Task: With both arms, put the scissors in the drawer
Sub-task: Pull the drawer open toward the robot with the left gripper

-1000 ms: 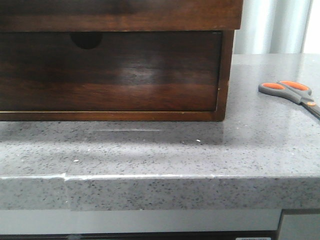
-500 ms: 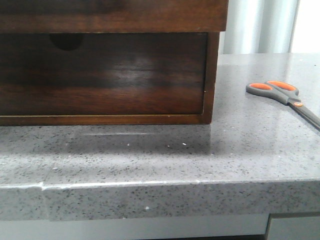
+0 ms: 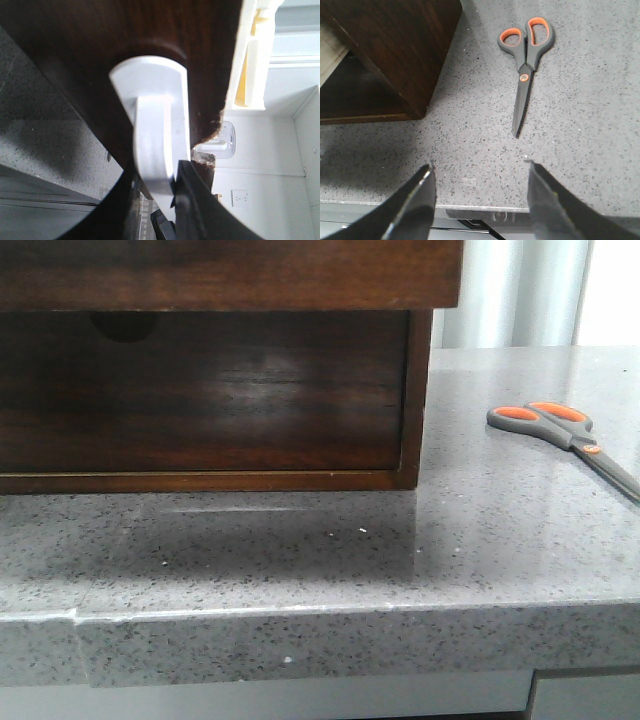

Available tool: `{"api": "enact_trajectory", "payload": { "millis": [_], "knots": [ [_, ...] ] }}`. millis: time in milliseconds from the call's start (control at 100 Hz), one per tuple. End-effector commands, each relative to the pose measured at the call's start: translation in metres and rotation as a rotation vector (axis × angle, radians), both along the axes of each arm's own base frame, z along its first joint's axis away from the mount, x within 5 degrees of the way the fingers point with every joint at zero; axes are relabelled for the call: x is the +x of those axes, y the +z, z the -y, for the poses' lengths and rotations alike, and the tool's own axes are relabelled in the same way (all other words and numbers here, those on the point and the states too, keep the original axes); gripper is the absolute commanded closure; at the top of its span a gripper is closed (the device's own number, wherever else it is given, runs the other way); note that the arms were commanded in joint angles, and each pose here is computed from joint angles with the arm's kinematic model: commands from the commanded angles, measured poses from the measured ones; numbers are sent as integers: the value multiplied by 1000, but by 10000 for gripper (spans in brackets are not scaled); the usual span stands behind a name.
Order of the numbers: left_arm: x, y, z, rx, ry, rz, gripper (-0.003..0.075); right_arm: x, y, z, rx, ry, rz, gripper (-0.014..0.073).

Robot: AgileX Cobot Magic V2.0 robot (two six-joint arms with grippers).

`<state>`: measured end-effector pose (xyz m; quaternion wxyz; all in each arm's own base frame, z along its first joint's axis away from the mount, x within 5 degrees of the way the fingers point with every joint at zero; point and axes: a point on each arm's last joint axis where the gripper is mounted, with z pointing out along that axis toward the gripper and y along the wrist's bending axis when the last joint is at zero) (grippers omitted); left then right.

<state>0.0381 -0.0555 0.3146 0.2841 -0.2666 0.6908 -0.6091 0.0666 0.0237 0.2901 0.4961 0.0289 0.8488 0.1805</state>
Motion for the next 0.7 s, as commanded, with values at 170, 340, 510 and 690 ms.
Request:
{"api": "enact_trajectory", "payload": {
  "millis": [170,340,510,690],
  "knots": [
    [-27,36,-2,-110,-81,131,740,5,17,1,-2,-13,97,232],
    [-30,36,-3,-116,-76,132,740,5,16,2,-17,-15,99,232],
    [-30,35,-3,-109,-76,136,739,5,16,2,-19,-16,100,232],
    [-29,36,-5,-111,-51,150,665,5,16,1,-20,-5,100,232]
  ]
}}
